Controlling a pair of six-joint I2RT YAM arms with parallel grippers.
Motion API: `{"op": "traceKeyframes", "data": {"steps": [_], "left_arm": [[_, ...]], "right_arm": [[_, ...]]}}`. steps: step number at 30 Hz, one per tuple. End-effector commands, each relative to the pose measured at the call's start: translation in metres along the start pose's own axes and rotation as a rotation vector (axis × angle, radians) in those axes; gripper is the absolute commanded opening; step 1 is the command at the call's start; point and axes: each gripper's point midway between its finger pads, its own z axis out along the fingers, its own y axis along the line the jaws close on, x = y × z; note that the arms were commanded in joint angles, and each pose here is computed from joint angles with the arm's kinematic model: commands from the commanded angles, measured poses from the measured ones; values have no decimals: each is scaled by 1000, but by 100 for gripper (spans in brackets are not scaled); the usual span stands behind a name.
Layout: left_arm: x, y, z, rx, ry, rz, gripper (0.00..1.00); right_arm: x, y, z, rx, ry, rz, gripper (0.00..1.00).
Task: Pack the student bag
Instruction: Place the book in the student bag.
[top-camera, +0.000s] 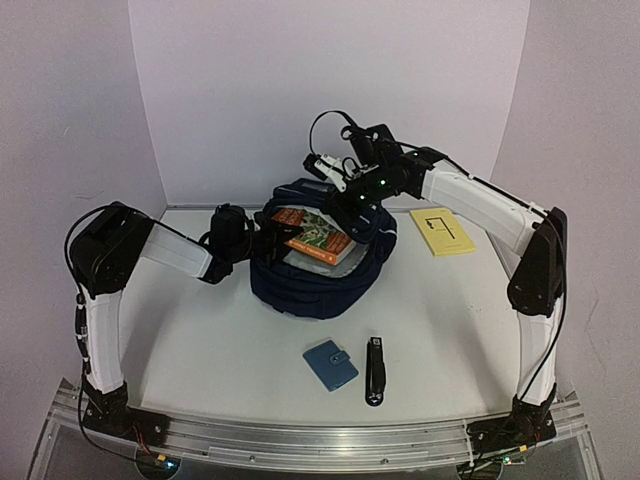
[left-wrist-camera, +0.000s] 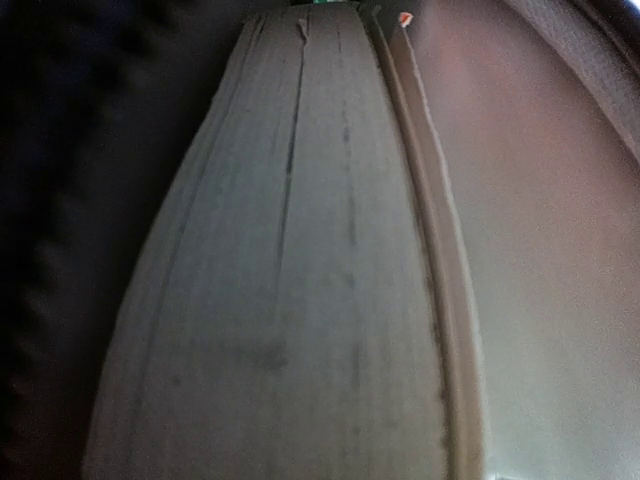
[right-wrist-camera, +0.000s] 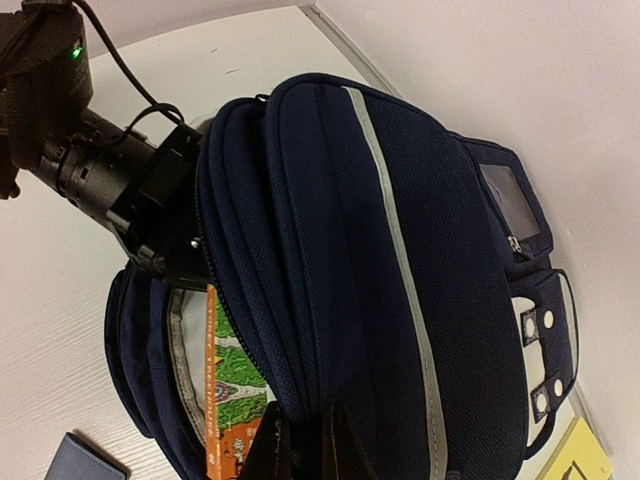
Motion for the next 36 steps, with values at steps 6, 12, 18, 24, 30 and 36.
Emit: {"op": "traceKeyframes", "data": {"steps": [6, 12, 18, 24, 30, 36], "left_arm": [[-17, -32, 19, 15, -107, 17, 33], [8, -49, 4, -73, -123, 86, 63], [24, -41, -12, -205, -128, 28, 66], [39, -35, -21, -241, -121, -5, 68], [45, -35, -22, -187, -134, 4, 39], [25, -37, 0, -144, -153, -2, 4]], "right_arm": [[-60, 19, -47, -68, -195, -33, 0], [-62, 13, -45, -37, -192, -38, 0], [-64, 10, -44, -26, -195, -39, 0], [-64, 10, -42, -26, -193, -39, 0], [-61, 14, -40, -47, -192, -50, 0], [-59, 24, -41, -96, -195, -56, 0]]}}
